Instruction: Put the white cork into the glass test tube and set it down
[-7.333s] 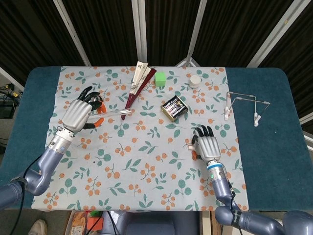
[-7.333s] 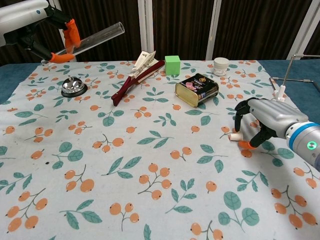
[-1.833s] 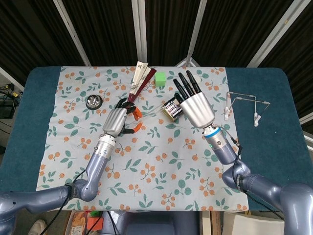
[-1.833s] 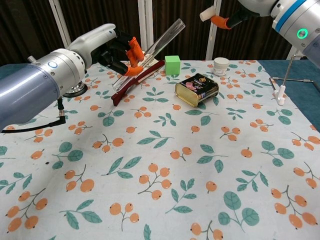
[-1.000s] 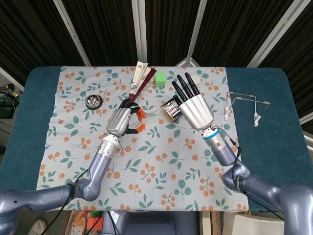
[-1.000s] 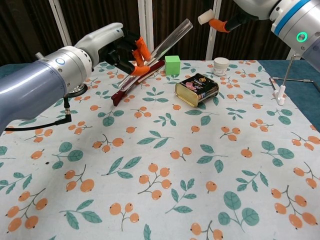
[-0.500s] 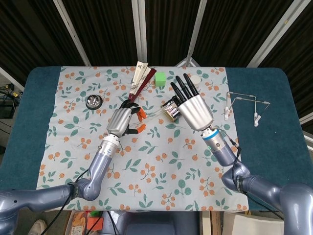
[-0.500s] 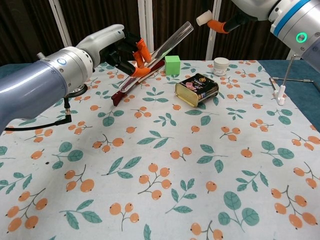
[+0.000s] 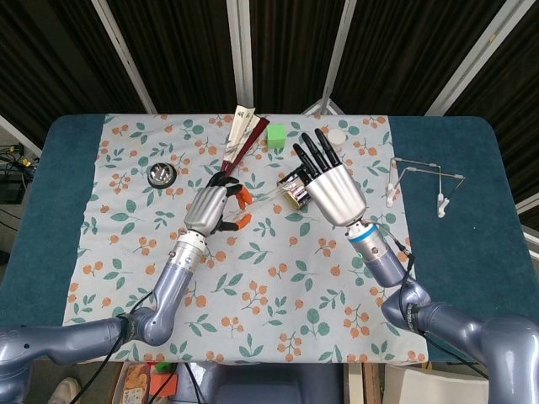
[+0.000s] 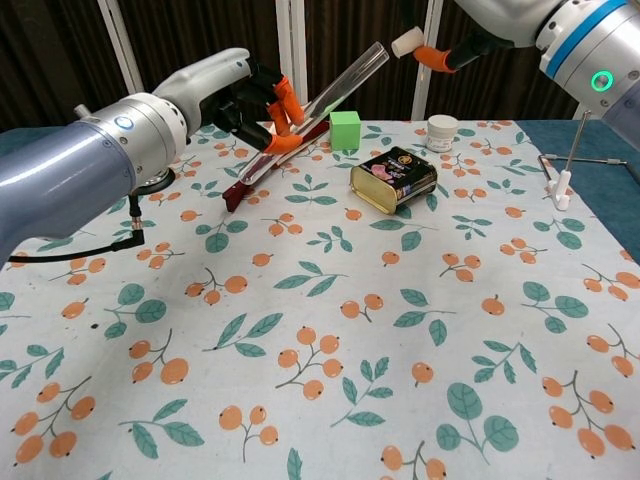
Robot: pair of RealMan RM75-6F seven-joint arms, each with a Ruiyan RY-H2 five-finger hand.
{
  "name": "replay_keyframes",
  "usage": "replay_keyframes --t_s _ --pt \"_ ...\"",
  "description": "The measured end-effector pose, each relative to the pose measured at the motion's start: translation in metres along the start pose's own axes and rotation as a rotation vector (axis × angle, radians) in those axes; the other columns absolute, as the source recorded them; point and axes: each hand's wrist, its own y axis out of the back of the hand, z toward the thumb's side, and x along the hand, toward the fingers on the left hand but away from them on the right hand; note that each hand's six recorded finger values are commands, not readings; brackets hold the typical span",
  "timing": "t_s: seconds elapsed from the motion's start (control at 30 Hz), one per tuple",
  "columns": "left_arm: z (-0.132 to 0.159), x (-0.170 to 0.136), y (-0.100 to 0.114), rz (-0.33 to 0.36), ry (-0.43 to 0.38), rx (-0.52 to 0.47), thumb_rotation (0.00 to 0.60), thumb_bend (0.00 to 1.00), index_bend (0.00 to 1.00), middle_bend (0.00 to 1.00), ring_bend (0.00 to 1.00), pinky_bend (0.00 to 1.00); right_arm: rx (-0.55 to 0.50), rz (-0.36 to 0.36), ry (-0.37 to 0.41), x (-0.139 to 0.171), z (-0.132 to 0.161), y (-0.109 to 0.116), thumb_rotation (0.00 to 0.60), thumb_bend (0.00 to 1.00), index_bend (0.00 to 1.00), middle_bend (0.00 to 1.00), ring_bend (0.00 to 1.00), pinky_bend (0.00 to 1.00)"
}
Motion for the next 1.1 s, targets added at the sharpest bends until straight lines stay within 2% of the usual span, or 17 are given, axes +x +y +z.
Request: replay_keyframes --t_s 1.1 --pt "0.0053 0.0008 -0.0047 -0.013 0.003 -0.005 0.6 0.58 0.62 0.67 0.21 0.08 -0.001 0.004 0.002 0.0014 0.0 -0.0002 0.6 0.43 0.66 0.23 0.0 0.0"
